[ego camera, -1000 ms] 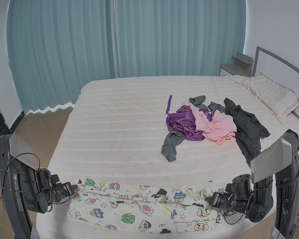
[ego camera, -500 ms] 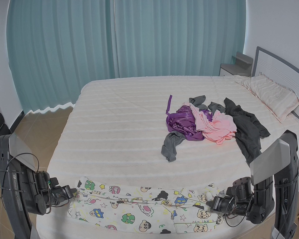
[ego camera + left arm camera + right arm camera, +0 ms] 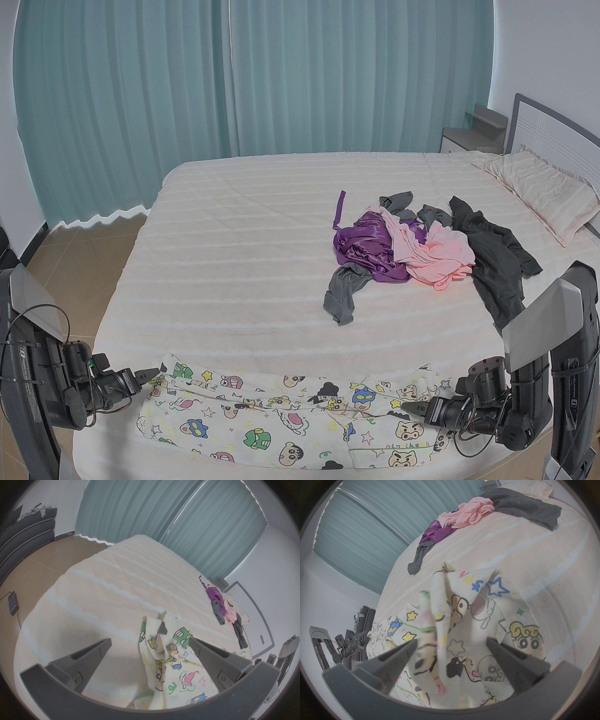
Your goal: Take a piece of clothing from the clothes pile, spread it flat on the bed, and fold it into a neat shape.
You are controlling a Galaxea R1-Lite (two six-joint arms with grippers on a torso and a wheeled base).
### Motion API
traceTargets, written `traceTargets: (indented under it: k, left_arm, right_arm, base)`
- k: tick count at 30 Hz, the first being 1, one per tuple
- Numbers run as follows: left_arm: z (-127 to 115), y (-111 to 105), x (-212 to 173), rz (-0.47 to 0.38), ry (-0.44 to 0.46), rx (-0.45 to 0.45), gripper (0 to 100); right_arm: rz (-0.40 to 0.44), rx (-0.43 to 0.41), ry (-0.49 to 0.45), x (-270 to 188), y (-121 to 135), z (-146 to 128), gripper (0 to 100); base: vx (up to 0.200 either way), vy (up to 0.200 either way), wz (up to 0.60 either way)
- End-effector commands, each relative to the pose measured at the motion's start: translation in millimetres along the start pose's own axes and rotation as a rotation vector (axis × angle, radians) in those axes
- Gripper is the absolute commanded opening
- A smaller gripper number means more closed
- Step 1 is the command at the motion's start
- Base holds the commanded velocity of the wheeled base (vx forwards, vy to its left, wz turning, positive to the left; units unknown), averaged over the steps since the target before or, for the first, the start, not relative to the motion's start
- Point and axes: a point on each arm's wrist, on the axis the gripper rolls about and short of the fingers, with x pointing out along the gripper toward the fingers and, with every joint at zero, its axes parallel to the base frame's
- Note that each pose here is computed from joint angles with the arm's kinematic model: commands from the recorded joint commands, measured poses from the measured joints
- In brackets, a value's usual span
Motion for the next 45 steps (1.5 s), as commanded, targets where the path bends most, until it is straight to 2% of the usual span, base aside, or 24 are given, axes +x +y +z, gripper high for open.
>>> traceTargets:
  k: [1, 4, 8, 13, 19, 22, 24, 25, 31, 39, 45]
  left_arm:
    - [17, 2, -13, -0.023, -0.078, -0.002, 100]
    - [25, -2, -25, -0.057, -0.108, -0.016, 100]
    - [37, -19, -34, -0.110, -0.153, -0.080, 100]
    - [39, -30, -24, -0.143, -0.139, -0.069, 100]
    - [33, -37, -10, -0.110, -0.074, -0.100, 100]
    - [26, -41, -6, -0.118, -0.036, -0.167, 100]
    - [25, -41, -7, -0.116, -0.032, -0.172, 100]
    - [24, -41, -8, -0.113, -0.029, -0.174, 100]
    - [21, -40, -8, -0.107, -0.017, -0.182, 100]
    - [9, -36, -9, -0.083, 0.030, -0.198, 100]
    - [5, -34, -9, -0.074, 0.047, -0.203, 100]
  right_arm:
    - [0.009, 0.002, -0.041, -3, 2, 5, 100]
    - [0.012, 0.003, -0.061, -5, 4, 8, 100]
    - [0.030, 0.013, -0.103, -12, 6, 17, 100]
    - [0.028, 0.028, -0.148, -18, 5, 25, 100]
    - [0.037, 0.023, -0.113, -16, 7, 19, 100]
    - [0.042, 0.031, -0.073, -7, 9, 11, 100]
    - [0.047, 0.038, -0.062, -5, 10, 10, 100]
    - [0.063, 0.058, -0.035, 1, 11, 7, 0]
    - [0.064, 0.060, -0.063, 11, 13, 9, 0]
    - [-0.012, 0.065, -0.069, -1, -5, 12, 0]
    - [-0.023, 0.050, -0.051, 1, -7, 9, 0]
  base:
    - [0.000, 0.000, 0.00]
    - [0.000, 0.000, 0.00]
    - [0.000, 0.000, 0.00]
    - [0.000, 0.000, 0.00]
    - [0.000, 0.000, 0.00]
    - [0.000, 0.000, 0.00]
    - [0.000, 0.000, 0.00]
    - [0.000, 0.000, 0.00]
    - [0.000, 0.000, 0.00]
    - [0.000, 0.000, 0.00]
    - [0.000, 0.000, 0.00]
